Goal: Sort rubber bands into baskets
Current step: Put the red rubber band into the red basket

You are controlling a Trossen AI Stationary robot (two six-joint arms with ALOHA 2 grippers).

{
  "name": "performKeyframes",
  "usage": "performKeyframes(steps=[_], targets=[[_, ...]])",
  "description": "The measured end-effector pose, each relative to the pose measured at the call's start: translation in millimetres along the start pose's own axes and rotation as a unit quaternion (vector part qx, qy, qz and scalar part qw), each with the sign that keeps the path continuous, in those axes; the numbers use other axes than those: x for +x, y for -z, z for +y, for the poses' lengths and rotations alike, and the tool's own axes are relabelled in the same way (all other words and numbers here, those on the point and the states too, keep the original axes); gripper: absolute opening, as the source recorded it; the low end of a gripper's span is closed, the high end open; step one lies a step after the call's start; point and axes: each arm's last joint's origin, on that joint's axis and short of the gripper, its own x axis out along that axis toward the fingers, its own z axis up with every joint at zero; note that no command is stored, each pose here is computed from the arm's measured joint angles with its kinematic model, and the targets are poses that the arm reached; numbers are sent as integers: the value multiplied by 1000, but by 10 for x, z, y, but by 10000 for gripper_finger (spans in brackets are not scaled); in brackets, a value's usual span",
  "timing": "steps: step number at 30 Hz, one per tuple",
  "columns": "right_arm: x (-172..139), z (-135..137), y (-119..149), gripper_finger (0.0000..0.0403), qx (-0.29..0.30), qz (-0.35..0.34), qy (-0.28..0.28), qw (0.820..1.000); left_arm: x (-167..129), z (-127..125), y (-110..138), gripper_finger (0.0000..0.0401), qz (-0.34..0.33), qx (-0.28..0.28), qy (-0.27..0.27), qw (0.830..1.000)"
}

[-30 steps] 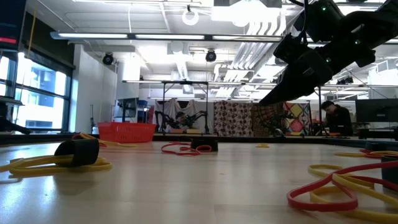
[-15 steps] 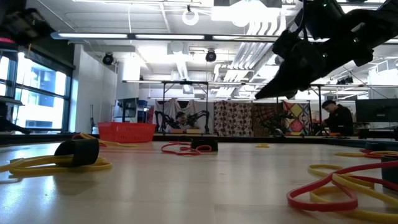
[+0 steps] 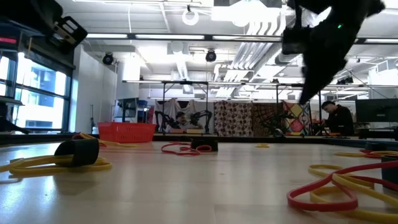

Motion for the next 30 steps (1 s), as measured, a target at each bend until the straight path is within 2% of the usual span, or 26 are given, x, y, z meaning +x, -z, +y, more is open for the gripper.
performKeyframes(steps=[4,7,11,15,18,22,27,30], targets=[[-127,23,88,98,70,68,33,995,-29,69,-25,0,-28,24,-8,999],[-151,7,172,123,128,120,40,984,-25,136,-25,0,-32,33,-25,999],[-143,-14,209,137,184,139,66,971,0,243,5,0,-33,36,-59,997],[-82,-4,210,138,195,149,77,966,6,319,-12,0,-35,35,-76,996],[10,-2,235,138,199,169,81,962,8,339,-33,0,-40,49,-67,996],[167,-35,328,138,229,205,100,946,8,348,-65,0,-48,66,-37,996],[305,-110,498,138,272,229,140,924,6,374,-81,0,-54,76,-41,995],[367,-138,554,138,285,219,144,922,4,394,-95,0,-59,80,-46,994]])
